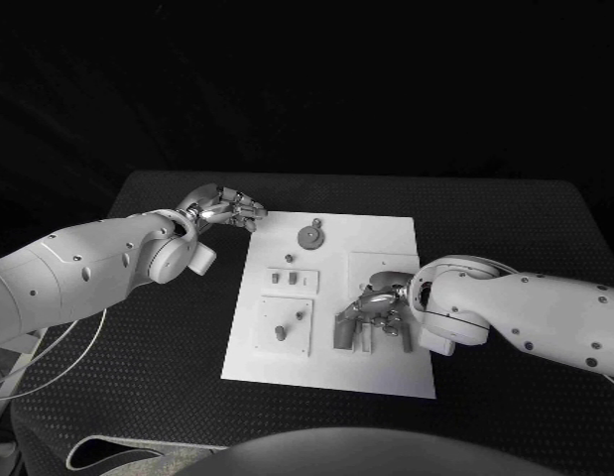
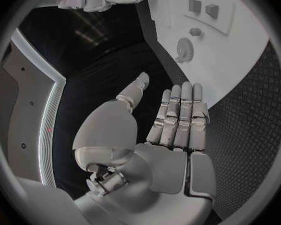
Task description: Assemble the parts on the task board
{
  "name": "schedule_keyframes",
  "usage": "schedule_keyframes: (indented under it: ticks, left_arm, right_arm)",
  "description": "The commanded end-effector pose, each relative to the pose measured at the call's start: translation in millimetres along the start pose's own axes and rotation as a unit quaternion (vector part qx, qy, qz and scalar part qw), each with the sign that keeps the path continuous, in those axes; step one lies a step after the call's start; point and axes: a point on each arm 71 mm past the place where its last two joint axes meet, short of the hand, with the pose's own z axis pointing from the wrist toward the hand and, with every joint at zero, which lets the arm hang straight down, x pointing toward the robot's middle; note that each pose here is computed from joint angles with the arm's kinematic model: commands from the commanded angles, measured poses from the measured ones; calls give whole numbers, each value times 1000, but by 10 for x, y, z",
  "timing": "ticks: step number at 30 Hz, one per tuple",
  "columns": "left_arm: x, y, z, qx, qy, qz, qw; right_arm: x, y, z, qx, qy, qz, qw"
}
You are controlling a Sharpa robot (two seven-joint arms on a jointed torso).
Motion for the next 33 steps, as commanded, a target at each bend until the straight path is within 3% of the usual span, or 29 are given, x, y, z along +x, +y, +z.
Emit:
schedule_keyframes:
  ticks: [1, 17, 24, 33]
  left_arm:
    - [20, -10, 5, 2, 8, -5, 1000]
    - [27, -6, 4, -1, 12, -6, 1000]
    - [23, -1, 1, -3, 13, -7, 1000]
    - [29, 3, 3, -5, 17, -8, 1000]
  right_arm:
    - [25, 35, 9, -16, 3, 3, 1000]
    - [39, 52, 12, -26, 13, -1, 1000]
    - [62, 43, 14, -24, 32, -12, 999]
    - [57, 60, 23, -27, 28, -12, 999]
